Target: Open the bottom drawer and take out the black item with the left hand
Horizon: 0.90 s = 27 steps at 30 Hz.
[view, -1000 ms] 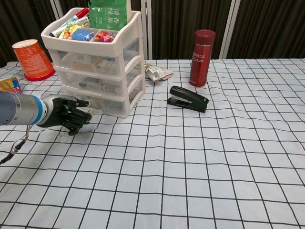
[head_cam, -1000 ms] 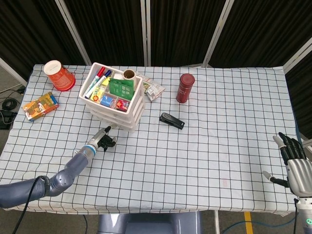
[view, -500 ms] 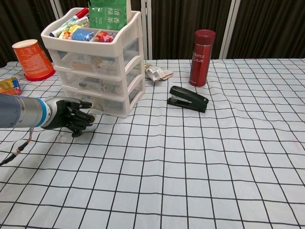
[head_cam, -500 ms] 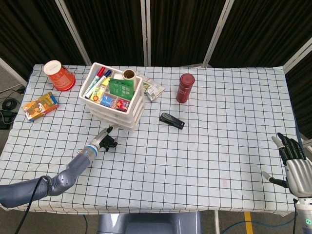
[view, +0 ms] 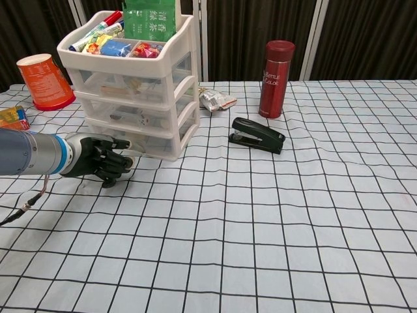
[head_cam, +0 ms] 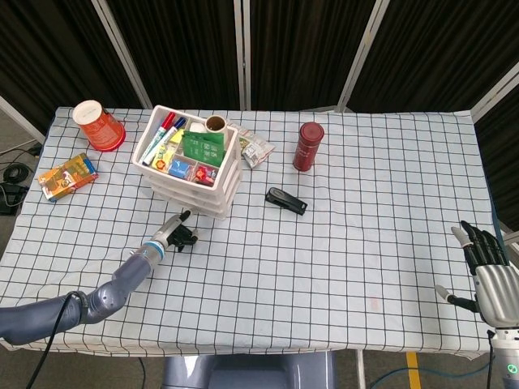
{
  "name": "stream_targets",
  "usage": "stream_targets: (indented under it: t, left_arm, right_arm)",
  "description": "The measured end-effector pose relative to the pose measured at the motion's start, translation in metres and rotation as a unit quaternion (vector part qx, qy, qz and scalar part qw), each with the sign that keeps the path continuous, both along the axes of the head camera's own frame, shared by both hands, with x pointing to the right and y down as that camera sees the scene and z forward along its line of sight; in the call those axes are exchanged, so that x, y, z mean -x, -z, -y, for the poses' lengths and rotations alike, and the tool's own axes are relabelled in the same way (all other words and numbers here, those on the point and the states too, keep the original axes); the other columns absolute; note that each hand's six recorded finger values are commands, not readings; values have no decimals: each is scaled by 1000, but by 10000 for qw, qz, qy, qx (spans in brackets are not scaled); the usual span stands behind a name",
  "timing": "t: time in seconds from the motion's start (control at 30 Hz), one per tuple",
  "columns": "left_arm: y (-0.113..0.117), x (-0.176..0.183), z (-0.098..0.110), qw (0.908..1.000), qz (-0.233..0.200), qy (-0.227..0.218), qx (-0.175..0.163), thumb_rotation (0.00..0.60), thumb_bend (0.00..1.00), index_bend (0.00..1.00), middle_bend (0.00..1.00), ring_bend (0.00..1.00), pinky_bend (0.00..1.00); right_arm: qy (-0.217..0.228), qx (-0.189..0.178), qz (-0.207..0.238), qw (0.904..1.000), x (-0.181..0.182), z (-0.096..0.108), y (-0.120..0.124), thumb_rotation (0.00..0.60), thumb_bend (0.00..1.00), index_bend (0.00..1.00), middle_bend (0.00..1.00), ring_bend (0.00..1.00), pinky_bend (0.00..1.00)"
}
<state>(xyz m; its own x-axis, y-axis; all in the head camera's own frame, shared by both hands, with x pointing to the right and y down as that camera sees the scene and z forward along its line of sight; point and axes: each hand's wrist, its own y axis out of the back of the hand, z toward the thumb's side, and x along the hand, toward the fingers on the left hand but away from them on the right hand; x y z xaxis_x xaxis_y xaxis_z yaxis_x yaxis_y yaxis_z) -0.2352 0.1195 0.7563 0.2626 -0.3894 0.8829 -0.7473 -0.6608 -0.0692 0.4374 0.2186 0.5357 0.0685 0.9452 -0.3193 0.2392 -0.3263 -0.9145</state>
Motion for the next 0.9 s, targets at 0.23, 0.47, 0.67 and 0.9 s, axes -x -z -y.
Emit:
stream_targets:
  t: [0.23, 0.47, 0.67, 0.9]
  left_arm:
    - [2, -1, 0, 10000, -53, -19, -34, 600, 734, 207, 919, 911, 755]
    - [4, 1, -3, 9999, -79, -89, -55, 600, 734, 221, 920, 911, 755]
    - [5, 1, -7, 9998, -111, -168, -50, 600, 734, 225, 919, 911, 755]
    - [9, -2, -17, 9994, -193, -294, -36, 600, 735, 228, 919, 911, 755]
  right_arm:
    - [8, 12, -8, 10000, 0, 0, -1, 600, 24, 13, 0, 0, 0]
    - [19, 12, -19, 10000, 1, -1, -1, 600, 24, 13, 0, 0, 0]
    - [12, 9, -23, 10000, 1, -1, -1, 600, 24, 14, 0, 0, 0]
    - [17, 11, -31, 10000, 1, -1, -2, 600, 24, 13, 0, 0, 0]
